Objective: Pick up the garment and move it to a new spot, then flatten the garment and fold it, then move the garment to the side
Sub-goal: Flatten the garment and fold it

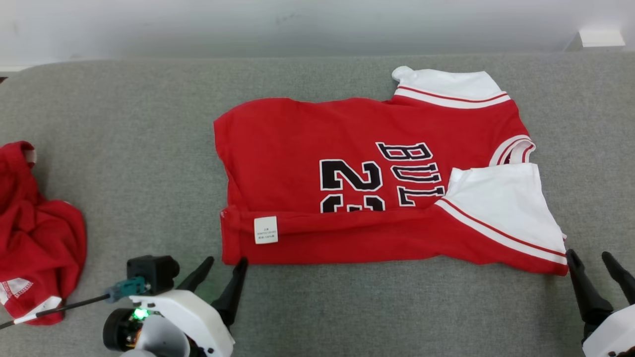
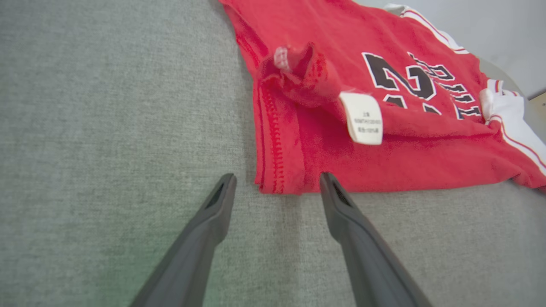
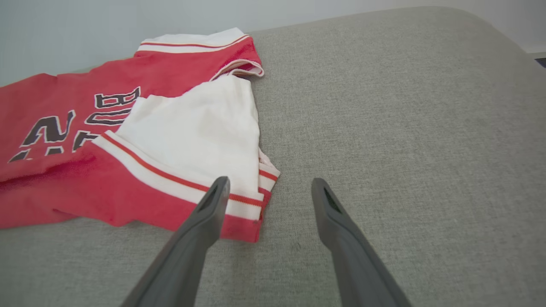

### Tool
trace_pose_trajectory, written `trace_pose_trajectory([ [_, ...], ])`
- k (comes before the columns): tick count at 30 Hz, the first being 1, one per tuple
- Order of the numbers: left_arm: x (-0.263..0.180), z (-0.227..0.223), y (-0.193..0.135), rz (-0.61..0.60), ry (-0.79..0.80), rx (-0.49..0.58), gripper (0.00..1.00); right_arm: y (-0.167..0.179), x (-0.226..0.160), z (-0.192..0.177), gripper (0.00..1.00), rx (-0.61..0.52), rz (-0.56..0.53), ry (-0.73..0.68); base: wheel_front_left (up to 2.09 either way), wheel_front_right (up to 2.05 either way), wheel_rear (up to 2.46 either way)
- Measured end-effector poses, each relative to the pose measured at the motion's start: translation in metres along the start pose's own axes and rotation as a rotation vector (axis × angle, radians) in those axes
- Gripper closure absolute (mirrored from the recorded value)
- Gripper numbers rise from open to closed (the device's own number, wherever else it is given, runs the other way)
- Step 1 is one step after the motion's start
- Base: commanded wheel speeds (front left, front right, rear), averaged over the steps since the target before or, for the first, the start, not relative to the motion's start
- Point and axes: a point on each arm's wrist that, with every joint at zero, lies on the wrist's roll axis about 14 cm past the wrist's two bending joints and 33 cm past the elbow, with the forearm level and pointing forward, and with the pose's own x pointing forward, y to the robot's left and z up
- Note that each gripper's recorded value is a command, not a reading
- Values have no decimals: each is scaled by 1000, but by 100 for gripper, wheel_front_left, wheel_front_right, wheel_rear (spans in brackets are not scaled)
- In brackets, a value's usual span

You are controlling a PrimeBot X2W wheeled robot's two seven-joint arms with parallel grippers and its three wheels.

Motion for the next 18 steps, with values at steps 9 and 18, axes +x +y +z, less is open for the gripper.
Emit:
trace_pose_trajectory([
  [9,13,-5,10,26,21,33,0,16,24,-19,0,14,41,53,0,0,0],
  [18,25,-11,2,-14,52,33,0,25,34,-34,0,12,66,113,0,0,0],
])
